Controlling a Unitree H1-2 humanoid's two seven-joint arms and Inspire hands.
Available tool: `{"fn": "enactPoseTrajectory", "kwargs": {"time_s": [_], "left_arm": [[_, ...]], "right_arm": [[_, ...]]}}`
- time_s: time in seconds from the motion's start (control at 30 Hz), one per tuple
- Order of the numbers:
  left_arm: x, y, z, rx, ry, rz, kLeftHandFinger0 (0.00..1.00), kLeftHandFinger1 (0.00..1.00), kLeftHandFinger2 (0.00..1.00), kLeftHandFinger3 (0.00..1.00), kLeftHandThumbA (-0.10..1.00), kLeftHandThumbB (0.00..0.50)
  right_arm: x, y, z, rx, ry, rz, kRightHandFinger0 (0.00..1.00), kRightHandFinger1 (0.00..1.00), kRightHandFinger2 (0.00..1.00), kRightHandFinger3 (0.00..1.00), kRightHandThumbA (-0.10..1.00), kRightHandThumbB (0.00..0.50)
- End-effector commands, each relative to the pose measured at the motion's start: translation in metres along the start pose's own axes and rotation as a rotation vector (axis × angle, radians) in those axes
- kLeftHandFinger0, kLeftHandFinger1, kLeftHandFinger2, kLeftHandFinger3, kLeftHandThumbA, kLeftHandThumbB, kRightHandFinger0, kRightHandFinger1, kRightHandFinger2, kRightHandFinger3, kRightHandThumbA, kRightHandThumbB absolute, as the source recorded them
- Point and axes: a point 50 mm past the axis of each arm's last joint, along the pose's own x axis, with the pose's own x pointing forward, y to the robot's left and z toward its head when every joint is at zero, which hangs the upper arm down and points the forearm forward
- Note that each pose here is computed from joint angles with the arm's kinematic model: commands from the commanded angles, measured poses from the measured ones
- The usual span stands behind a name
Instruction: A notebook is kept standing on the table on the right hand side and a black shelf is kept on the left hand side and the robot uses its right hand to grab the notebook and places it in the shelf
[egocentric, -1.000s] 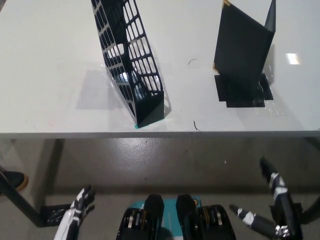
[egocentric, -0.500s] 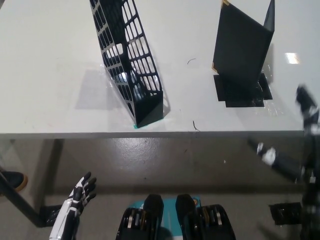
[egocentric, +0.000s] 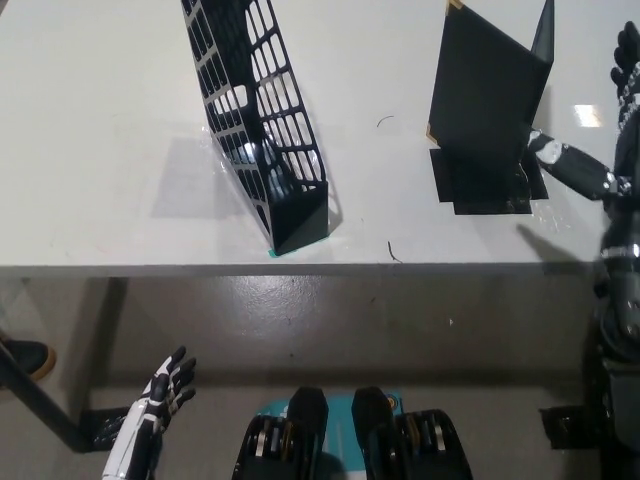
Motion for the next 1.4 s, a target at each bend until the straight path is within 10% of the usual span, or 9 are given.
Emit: {"fn": "enactPoseTrajectory", "kwargs": {"time_s": [0.0,0.37,0.8,0.83,0.87,0.9,0.93,1.07,1.37], "left_arm": [[-0.005,0.002,0.003,0.004,-0.032,-0.011,1.0,1.0,1.0,1.0,1.0,0.493],[-0.008,0.003,-0.001,0.0,-0.023,-0.015,1.0,1.0,1.0,1.0,1.0,0.499],[-0.009,-0.003,-0.005,0.012,-0.015,-0.034,1.0,1.0,1.0,1.0,1.0,0.484],[-0.009,-0.003,-0.005,0.011,-0.014,-0.034,1.0,1.0,1.0,1.0,1.0,0.487],[-0.008,-0.003,-0.004,0.01,-0.014,-0.033,1.0,1.0,1.0,1.0,1.0,0.494],[-0.008,-0.003,-0.004,0.013,-0.017,-0.035,1.0,1.0,1.0,1.0,1.0,0.493],[-0.008,-0.002,-0.003,0.016,-0.018,-0.035,1.0,1.0,1.0,1.0,1.0,0.492],[-0.006,-0.001,-0.002,0.022,-0.019,-0.033,1.0,1.0,1.0,1.0,1.0,0.485],[-0.004,0.001,-0.002,0.014,-0.014,-0.033,1.0,1.0,1.0,1.0,1.0,0.5]], "right_arm": [[0.035,0.003,-0.001,0.048,0.031,-0.06,1.0,1.0,1.0,1.0,1.0,0.368],[0.08,0.031,-0.042,0.141,0.214,-0.056,1.0,1.0,1.0,1.0,1.0,0.423],[0.128,0.083,0.002,0.225,0.201,-0.048,1.0,1.0,1.0,1.0,0.88,0.448],[0.133,0.085,0.008,0.205,0.211,-0.113,0.55,0.5,0.58,0.67,0.61,0.298],[0.136,0.086,0.012,0.218,0.207,-0.158,0.08,0.07,0.22,0.37,0.44,0.25],[0.138,0.087,0.015,0.242,0.203,-0.184,0.0,0.01,0.17,0.18,0.1,0.218],[0.139,0.087,0.017,0.252,0.191,-0.195,0.0,0.0,0.21,0.16,-0.08,0.175],[0.139,0.088,0.022,0.266,0.133,-0.2,0.0,0.15,0.49,0.48,-0.1,0.105],[0.133,0.077,0.015,0.223,0.103,-0.198,0.0,0.19,0.55,0.59,-0.1,0.089]]}}
